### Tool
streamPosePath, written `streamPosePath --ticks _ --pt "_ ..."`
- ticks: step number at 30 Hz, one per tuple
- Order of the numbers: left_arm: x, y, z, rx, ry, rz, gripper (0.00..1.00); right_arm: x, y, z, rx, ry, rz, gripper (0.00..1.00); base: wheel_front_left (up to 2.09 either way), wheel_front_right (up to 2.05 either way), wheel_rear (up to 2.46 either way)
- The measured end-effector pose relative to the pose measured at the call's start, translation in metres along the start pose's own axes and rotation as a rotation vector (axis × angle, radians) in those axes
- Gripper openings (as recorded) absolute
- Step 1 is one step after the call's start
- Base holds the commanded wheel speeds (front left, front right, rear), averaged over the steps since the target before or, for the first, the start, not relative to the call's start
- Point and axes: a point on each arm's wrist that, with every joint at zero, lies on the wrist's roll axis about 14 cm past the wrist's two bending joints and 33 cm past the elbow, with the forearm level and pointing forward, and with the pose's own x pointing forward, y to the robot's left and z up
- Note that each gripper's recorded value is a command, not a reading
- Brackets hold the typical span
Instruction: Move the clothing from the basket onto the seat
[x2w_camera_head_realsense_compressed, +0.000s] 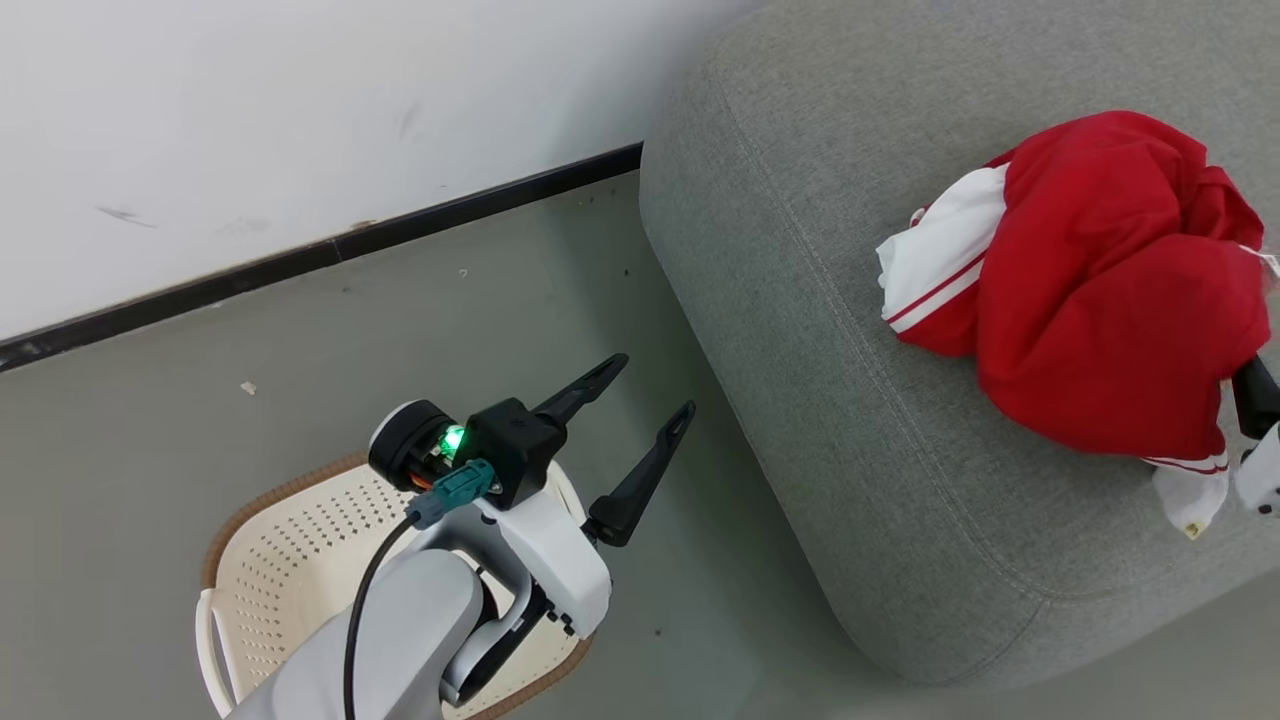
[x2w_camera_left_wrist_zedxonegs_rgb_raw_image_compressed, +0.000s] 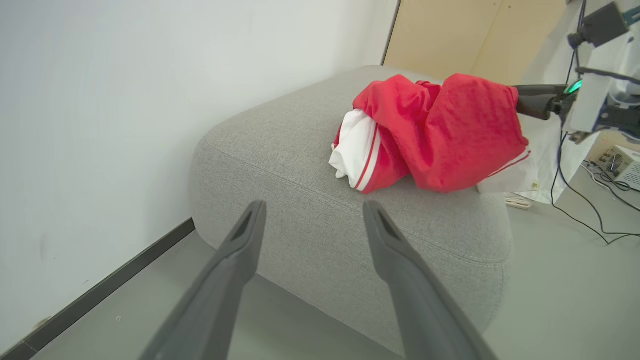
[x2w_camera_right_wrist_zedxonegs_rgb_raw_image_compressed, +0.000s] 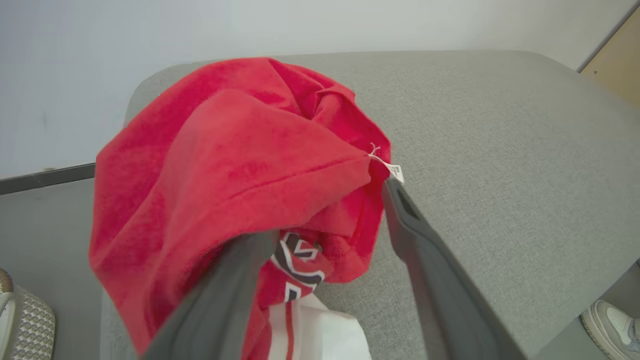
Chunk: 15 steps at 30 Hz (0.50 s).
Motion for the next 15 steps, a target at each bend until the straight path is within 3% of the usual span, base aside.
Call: streamPosePath --ticks 7,15 --pt "0.000 -0.006 0.004 -0.003 -0.015 0.005 1.00 -0.034 -0.015 -0.025 -0.002 0.057 -0.031 1.00 0.00 0.00 0.00" --pt "-0.002 -0.013 0.006 -0.005 -0.027 0.009 1.00 -0.052 -0.038 -0.011 -0.016 0.003 -0.074 1.00 0.00 0.00 0.00"
